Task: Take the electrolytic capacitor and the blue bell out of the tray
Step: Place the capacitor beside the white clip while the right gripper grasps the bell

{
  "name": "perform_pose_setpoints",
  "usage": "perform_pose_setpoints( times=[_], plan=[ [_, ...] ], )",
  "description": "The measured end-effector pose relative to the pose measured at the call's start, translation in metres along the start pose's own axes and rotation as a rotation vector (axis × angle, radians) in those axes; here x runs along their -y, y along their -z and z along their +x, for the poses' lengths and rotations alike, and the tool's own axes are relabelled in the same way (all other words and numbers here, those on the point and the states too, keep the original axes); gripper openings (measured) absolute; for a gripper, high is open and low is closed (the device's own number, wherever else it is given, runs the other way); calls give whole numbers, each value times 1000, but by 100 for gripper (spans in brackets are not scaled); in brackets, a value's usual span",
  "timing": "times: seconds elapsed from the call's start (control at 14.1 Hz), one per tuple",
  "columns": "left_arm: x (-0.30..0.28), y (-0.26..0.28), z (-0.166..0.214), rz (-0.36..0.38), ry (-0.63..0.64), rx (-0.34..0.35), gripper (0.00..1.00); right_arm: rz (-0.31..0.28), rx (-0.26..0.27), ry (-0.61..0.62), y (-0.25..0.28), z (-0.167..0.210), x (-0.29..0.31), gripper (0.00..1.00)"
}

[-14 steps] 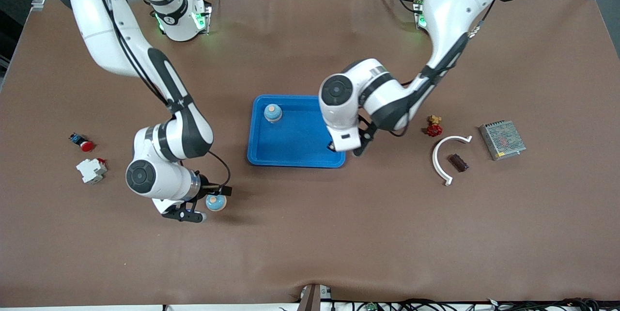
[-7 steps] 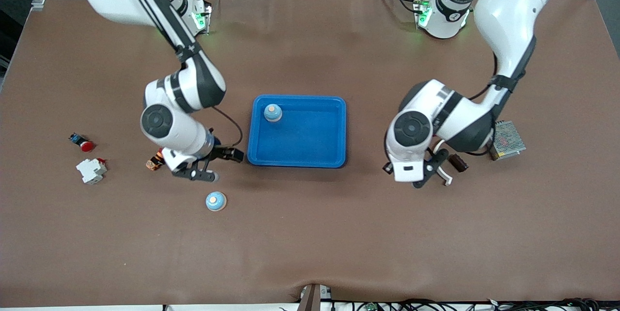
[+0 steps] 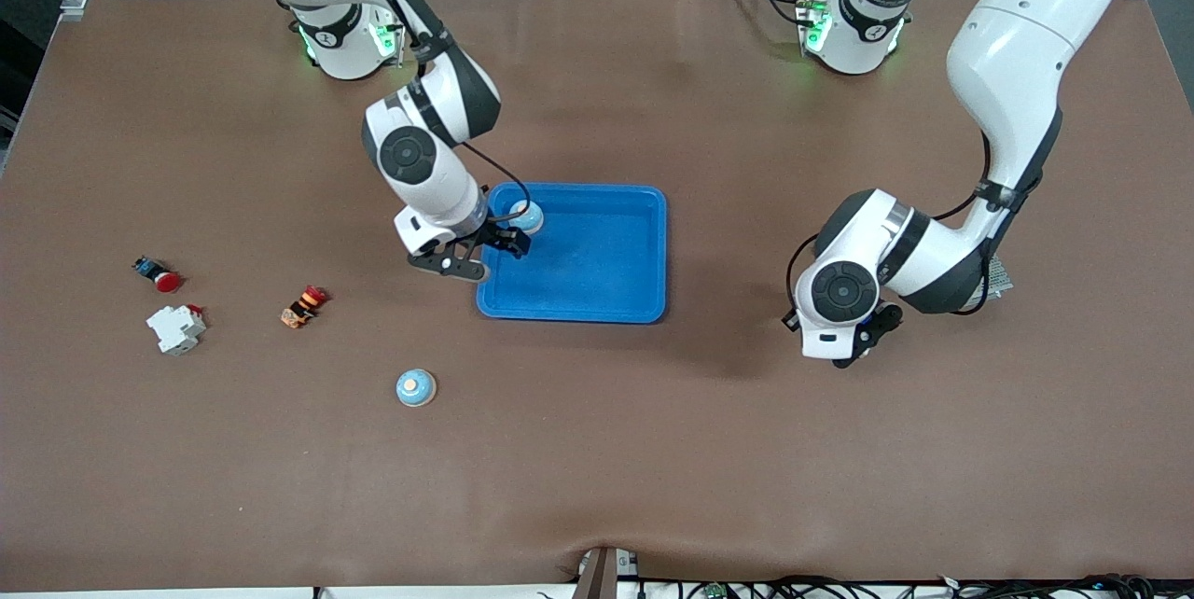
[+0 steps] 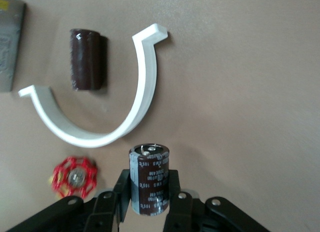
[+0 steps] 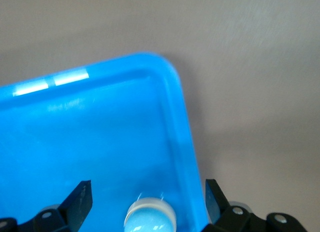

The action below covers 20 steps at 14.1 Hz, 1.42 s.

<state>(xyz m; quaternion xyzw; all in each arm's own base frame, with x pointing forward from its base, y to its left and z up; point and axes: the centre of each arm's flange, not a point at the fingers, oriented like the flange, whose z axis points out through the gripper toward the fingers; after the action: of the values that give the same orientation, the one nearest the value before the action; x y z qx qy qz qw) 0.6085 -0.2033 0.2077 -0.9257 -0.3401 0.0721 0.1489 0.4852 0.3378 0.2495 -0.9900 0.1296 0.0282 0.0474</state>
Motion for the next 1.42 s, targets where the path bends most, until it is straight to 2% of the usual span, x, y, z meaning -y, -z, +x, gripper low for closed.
perform_pose_setpoints(
  times=[0.21,0.57,0.64,1.07,1.14,1.42],
  plan=[
    [3,-19,7,-30,5,13,34,-20,13,-18,-13,-26,9,100],
    [-6,-13,4,-104,8,17,34,-20,-1,-36,-35,-59,11,100],
    [-8,-12,2,-112,7,19,39,-22,-1,-36,-37,-63,12,100],
    [-11,15,10,-162,24,-4,96,-10,-15,-45,-47,-75,9,100],
    [-12,30,15,-181,31,-15,100,-8,-17,-45,-47,-77,10,100],
    [-9,111,33,-252,53,-64,100,2,-25,-39,-48,-81,12,100]
  ],
)
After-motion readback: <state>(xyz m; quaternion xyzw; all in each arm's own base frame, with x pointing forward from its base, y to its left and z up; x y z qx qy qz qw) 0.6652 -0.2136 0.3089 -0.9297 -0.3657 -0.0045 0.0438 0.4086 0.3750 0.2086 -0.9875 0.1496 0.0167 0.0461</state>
